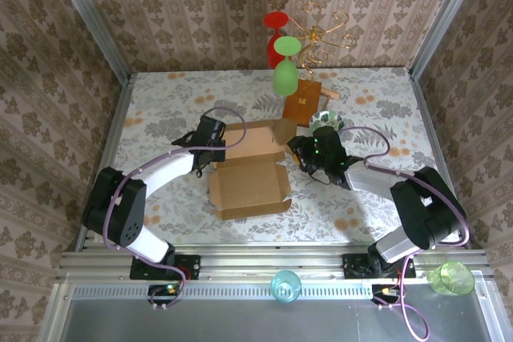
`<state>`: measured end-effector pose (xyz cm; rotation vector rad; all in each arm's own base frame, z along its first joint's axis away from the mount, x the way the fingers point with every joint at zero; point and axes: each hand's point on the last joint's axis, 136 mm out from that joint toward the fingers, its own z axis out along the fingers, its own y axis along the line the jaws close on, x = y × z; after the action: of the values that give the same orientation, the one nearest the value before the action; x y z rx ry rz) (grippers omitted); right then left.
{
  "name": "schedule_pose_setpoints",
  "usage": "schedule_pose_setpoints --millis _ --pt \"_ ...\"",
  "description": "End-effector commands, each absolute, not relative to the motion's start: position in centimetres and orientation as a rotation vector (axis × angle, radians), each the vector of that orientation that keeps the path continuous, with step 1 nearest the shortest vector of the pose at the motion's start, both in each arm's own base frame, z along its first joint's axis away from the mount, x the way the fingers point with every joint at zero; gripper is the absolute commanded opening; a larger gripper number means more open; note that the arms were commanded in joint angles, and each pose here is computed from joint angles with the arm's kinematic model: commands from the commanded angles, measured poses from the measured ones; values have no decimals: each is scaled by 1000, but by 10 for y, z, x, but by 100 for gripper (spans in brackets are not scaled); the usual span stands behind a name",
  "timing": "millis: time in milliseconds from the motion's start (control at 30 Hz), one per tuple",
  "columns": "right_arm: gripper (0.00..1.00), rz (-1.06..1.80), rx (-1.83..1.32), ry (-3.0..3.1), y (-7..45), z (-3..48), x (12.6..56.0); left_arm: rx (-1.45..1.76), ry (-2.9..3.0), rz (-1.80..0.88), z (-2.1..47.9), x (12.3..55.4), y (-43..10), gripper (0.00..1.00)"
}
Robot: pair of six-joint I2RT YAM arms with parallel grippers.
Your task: Fold the paper box
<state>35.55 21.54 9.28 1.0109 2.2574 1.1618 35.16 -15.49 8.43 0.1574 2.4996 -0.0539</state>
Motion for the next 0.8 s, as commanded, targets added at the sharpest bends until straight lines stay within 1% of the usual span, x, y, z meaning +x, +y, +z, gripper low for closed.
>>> schedule_pose_setpoints --millis 0,200,333,633,767 --pt "50 1115 951 2281 224 80 361 177 2530 -69 90 354 -159 0" --pt "51 1040 897 2344 230 57 370 164 2558 -85 88 354 -158 0" --pt "54 1013 857 2344 230 56 377 163 2563 -96 87 354 -159 0" --pt "53 1018 840 2384 236 39 381 161 2572 -102 85 353 -159 0" --pt "52 1000 845 2379 232 44 380 164 2579 -100 83 353 -159 0"
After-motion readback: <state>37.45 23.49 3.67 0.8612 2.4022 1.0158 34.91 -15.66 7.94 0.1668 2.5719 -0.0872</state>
